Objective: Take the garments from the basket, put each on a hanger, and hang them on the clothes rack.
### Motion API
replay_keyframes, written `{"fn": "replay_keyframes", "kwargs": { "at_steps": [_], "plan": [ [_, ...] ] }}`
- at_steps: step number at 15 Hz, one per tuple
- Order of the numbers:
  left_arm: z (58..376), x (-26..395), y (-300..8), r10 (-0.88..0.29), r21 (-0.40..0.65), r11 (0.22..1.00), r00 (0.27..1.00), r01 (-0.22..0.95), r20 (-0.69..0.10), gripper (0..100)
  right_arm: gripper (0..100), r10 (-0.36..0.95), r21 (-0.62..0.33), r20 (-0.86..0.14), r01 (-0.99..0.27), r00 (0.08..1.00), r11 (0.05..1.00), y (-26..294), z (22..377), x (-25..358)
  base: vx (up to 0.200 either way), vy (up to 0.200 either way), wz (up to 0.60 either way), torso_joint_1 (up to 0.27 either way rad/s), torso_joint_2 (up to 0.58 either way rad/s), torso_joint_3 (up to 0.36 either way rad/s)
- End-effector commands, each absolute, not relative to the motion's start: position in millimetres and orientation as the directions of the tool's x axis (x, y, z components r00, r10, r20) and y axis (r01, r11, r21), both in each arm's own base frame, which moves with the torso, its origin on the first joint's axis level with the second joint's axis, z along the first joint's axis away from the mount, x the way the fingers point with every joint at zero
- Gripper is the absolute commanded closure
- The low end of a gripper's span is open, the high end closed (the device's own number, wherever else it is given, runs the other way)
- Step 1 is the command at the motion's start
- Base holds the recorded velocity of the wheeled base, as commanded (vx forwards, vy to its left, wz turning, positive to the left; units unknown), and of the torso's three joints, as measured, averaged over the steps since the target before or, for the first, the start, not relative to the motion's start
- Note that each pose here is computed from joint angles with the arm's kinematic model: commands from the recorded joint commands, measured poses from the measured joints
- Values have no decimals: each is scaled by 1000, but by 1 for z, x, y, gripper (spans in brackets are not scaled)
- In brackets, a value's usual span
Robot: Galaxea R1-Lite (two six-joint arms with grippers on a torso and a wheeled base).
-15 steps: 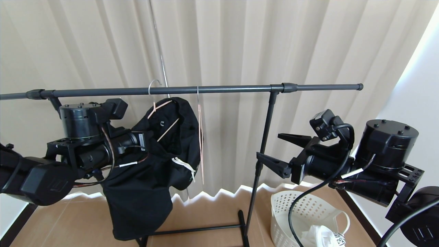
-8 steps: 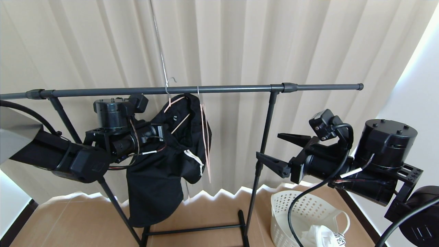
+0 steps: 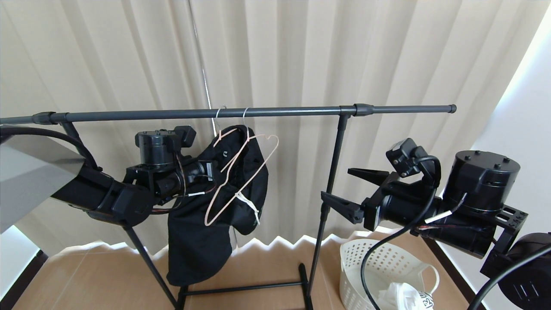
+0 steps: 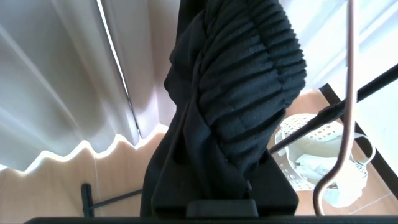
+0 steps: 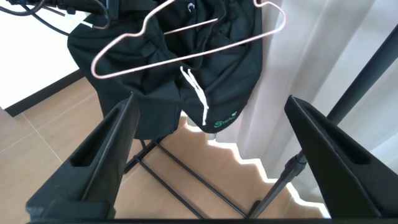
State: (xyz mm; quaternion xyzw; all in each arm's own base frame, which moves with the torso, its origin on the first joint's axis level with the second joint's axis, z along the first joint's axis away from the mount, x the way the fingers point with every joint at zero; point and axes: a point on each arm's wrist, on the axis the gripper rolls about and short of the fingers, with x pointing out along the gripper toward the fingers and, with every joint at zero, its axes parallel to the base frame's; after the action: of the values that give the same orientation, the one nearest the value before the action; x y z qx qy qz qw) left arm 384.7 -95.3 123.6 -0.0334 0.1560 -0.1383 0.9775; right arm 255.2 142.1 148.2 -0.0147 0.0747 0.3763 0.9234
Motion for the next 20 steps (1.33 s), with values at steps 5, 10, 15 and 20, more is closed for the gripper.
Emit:
{"fn": "replay_keyframes", "kwargs": {
  "at_steps": [5,10,15,20],
  "plan": [
    [119,387,-96,-280,-109,960,910,259,-304,100,0,693,30,-152,-697,705,716,142,147,256,0,0,0,0,0,0],
    [119,386,-95,-277,-109,961,910,256,-307,0,0,692,30,-152,-696,706,717,142,147,256,0,0,0,0,0,0],
    [128,374,-92,-279,-119,960,912,255,-300,0,0,693,29,-151,-697,705,716,143,148,255,0,0,0,0,0,0],
    [155,338,-79,-272,-118,961,926,249,-263,0,0,694,25,-128,-698,708,716,142,154,255,0,0,0,0,0,0]
  ]
}}
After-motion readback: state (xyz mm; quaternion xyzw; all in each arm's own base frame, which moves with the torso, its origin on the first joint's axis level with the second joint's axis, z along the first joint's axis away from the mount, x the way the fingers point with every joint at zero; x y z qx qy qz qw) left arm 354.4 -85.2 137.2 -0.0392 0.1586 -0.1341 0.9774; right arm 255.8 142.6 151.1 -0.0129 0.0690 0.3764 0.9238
